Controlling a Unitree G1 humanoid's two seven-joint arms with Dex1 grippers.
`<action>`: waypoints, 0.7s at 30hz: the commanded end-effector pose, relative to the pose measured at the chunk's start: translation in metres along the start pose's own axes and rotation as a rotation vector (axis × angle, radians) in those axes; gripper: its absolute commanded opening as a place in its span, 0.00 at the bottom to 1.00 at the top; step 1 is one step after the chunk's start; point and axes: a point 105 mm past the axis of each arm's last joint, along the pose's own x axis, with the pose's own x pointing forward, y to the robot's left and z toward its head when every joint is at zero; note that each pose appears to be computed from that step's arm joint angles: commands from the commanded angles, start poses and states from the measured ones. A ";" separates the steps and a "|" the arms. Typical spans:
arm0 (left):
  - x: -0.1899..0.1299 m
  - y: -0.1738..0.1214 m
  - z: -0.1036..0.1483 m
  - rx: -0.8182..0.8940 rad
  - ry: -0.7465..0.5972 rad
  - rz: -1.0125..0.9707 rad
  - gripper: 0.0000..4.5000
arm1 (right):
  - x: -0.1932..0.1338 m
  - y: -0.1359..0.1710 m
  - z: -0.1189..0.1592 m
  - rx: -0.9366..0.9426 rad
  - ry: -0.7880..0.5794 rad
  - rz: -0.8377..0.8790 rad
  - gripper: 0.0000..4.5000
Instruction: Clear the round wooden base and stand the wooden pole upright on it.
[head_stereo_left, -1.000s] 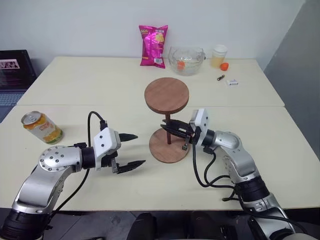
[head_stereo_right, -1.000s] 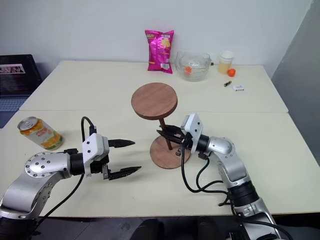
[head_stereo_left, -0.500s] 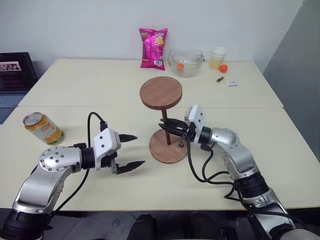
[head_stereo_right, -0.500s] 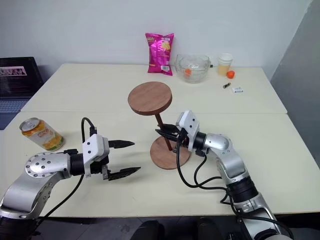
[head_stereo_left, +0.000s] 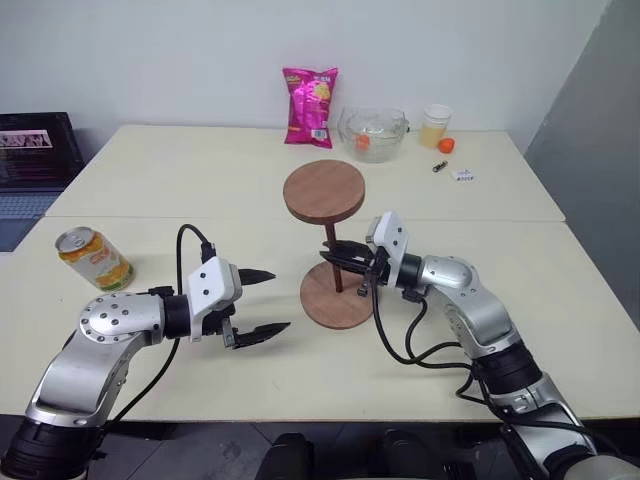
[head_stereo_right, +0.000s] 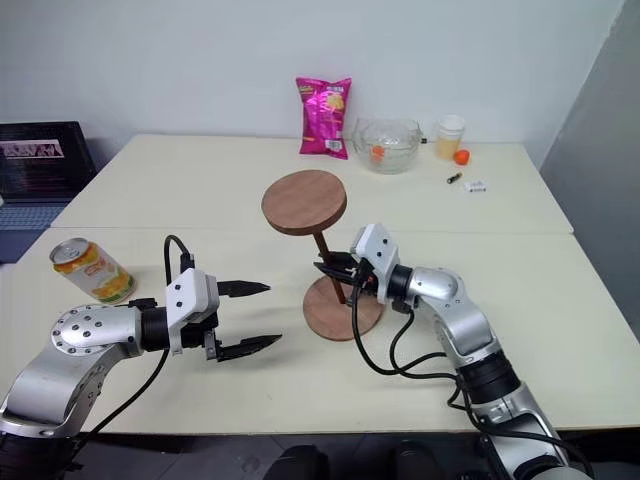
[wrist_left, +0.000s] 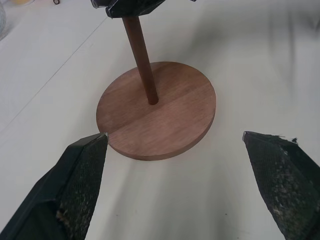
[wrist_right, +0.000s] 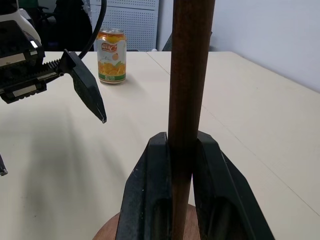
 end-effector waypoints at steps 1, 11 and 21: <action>0.000 0.003 0.007 0.029 -0.018 0.007 1.00 | -0.026 -0.002 -0.087 0.182 0.341 -0.072 0.05; 0.000 0.003 0.007 0.031 -0.019 0.006 1.00 | -0.018 0.008 -0.057 0.137 0.207 0.001 0.05; 0.001 0.003 0.008 0.037 -0.016 0.004 1.00 | -0.017 0.012 -0.019 0.064 0.044 -0.008 0.28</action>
